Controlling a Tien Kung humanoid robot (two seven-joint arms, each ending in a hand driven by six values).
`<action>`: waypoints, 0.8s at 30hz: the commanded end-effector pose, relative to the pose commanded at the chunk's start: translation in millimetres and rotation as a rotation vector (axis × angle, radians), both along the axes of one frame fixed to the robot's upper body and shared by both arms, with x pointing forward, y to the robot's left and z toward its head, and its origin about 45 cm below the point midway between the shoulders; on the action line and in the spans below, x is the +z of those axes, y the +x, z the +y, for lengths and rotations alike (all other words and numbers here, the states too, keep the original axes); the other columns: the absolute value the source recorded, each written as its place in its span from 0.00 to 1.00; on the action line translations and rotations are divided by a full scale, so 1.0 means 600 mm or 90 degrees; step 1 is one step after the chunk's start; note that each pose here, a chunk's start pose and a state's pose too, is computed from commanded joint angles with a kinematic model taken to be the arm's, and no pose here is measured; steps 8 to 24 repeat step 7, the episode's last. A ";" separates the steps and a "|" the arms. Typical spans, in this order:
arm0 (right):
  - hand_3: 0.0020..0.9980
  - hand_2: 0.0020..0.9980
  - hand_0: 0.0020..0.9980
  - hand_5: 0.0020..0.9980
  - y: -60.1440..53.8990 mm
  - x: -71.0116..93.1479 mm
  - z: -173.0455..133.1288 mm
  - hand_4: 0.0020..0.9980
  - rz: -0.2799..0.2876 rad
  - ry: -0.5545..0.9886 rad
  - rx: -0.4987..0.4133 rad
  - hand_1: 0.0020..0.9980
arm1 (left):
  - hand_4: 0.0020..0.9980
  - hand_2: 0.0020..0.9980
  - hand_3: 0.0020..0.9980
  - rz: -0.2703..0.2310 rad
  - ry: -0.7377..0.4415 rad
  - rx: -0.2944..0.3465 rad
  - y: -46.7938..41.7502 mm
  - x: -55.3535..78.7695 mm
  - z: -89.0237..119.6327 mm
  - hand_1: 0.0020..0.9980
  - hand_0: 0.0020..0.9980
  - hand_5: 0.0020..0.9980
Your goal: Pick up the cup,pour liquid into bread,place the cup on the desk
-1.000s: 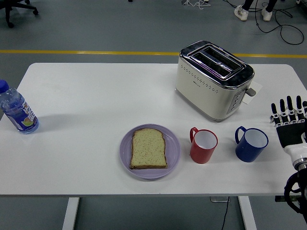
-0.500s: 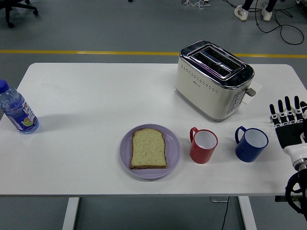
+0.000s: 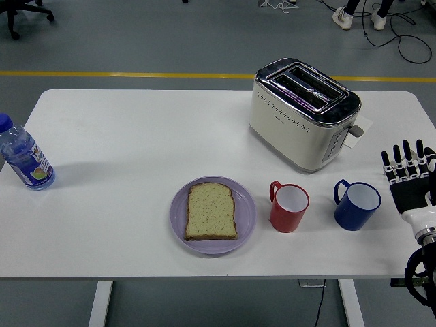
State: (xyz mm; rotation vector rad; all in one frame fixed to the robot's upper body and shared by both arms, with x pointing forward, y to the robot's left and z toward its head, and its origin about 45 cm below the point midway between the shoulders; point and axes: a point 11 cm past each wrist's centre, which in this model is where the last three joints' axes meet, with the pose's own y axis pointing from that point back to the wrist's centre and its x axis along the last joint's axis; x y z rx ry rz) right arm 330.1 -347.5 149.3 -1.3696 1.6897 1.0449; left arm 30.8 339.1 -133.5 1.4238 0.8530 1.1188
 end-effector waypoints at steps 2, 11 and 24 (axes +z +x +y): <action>0.62 0.64 0.66 0.30 0.000 0.000 0.000 0.56 0.000 0.001 -0.001 0.59 | 0.32 0.66 0.56 0.001 0.000 0.000 -0.001 0.000 0.000 0.65 0.64 0.84; 0.62 0.64 0.66 0.30 -0.001 -0.001 -0.002 0.57 0.001 0.002 -0.004 0.59 | 0.32 0.66 0.56 0.003 0.000 0.000 -0.004 0.000 0.001 0.65 0.64 0.84; 0.62 0.64 0.66 0.30 -0.001 -0.001 -0.002 0.57 0.001 0.002 -0.004 0.59 | 0.32 0.66 0.56 0.003 0.000 0.000 -0.004 0.000 0.001 0.65 0.64 0.84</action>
